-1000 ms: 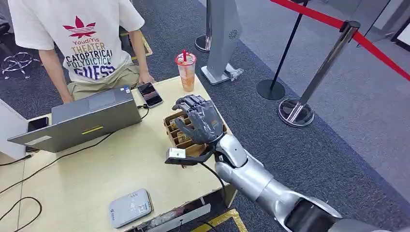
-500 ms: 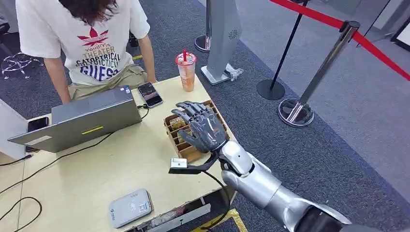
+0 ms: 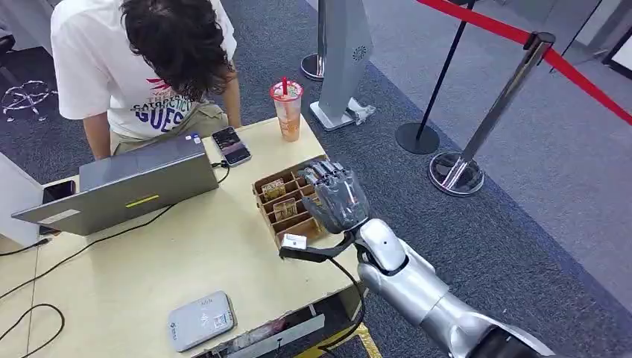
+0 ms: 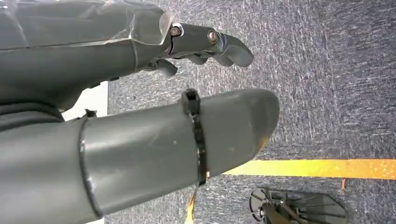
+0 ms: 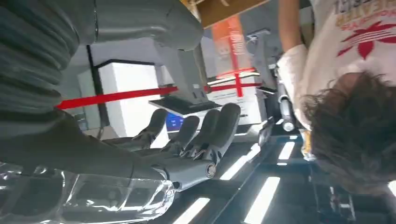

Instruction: Pass the card to the sensor for recognition and then transmit it.

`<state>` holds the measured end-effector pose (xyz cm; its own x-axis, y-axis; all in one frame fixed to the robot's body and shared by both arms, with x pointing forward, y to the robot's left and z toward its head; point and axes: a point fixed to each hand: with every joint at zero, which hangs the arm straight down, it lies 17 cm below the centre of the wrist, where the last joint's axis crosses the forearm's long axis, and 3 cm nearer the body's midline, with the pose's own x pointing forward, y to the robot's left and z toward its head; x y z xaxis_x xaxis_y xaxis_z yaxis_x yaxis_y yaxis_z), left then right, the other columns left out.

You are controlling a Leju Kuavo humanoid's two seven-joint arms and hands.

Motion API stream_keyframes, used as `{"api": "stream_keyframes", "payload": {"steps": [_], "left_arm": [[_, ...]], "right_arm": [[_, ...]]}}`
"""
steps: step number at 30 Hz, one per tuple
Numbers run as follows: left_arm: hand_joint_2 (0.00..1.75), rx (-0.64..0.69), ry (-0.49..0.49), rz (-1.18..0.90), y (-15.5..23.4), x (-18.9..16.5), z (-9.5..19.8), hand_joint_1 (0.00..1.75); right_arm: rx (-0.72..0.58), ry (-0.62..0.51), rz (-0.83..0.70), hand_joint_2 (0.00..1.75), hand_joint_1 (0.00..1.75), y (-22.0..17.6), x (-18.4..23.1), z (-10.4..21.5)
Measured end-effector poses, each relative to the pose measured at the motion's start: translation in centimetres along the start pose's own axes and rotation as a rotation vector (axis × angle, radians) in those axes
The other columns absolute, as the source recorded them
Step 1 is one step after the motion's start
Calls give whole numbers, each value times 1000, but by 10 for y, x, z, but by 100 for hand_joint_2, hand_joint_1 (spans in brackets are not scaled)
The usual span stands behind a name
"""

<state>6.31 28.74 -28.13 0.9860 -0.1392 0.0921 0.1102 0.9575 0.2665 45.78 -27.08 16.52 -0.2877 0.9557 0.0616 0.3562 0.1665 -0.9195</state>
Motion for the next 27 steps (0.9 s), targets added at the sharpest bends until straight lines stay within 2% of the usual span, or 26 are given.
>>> {"api": "stream_keyframes", "payload": {"steps": [3, 11, 14, 16, 18, 20, 21, 27], "left_arm": [[0, -3, -3, -3, -1, 0, 0, 0], [0, -9, -4, -6, -1, 1, 0, 0], [0, -8, -4, -7, -1, 0, 0, 0], [0, -9, -4, -9, -1, 0, 0, 0], [0, -8, -4, -10, 0, 1, 0, 0], [0, -8, -5, -12, 0, 0, 0, 0], [0, -8, -5, -14, 0, 0, 0, 0], [0, -6, -8, -20, 1, 1, -1, 0]], "right_arm": [[9, 28, 11, 175, 91, 2, -12, 5], [44, 82, 32, 175, 91, 11, -35, 16], [52, 96, 36, 175, 86, 14, -41, 18], [58, 96, 38, 175, 93, 16, -43, 19], [66, 93, 39, 175, 91, 19, -43, 20], [74, 92, 39, 175, 99, 21, -44, 21], [78, 91, 39, 175, 110, 22, -44, 21], [103, 93, 40, 175, 112, 30, -45, 22]]}}
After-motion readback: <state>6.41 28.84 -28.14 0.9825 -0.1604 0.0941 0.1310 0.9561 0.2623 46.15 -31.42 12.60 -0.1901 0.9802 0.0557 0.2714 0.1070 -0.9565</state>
